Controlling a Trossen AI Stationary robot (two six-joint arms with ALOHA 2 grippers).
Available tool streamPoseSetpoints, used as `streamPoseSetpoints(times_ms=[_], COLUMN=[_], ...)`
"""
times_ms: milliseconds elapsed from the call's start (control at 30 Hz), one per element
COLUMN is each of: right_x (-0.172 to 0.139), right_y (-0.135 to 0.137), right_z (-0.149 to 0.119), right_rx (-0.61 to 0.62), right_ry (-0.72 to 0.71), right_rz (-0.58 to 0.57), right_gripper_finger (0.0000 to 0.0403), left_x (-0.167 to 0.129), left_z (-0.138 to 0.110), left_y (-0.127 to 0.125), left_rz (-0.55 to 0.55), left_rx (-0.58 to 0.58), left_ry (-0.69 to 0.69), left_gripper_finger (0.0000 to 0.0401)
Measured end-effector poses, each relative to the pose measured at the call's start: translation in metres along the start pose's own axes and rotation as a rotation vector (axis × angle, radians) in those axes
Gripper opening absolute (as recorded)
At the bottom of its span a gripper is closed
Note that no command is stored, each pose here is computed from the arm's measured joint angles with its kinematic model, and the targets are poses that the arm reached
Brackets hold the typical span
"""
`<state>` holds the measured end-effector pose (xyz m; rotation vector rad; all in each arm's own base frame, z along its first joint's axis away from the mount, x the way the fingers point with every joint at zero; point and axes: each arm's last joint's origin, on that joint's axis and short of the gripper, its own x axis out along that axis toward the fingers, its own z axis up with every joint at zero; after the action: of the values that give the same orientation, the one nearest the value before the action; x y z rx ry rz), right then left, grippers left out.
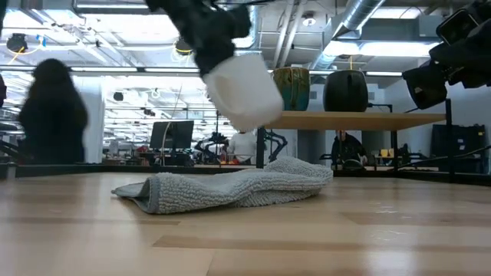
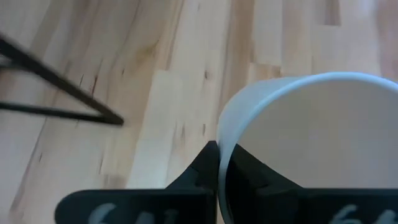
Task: Stack small to large cups/mugs on shelf
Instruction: Put the white mug on the shelf
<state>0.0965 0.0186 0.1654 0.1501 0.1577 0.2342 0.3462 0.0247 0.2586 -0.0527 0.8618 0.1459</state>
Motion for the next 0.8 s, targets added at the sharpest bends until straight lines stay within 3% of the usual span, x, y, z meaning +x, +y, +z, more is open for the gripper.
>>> streamPoseSetpoints(times_ms=[167,400,800], right_x=[0.0,0.0,0.0], right_y=[0.0,0.0,0.0], right_z=[0.0,0.0,0.0], right_rx=[0.005,0.125,0.132], right_ry=[0.006,0.007,0.007], right_rz=[0.0,0.003,0.004], right_gripper_finger=[0.024,0.024,0.024], left_x=[0.041,0.082,0.12], left_z=[0.021,0.049,0.081], left_y=[0.004,0.011,0.007], left_rz=[0.014,0.029,0.006], left_rx=[-0.004,-0.064,-0.129], left_ry=[0.023,0.116,0.14], left_gripper_finger=[0.0,0.0,0.0])
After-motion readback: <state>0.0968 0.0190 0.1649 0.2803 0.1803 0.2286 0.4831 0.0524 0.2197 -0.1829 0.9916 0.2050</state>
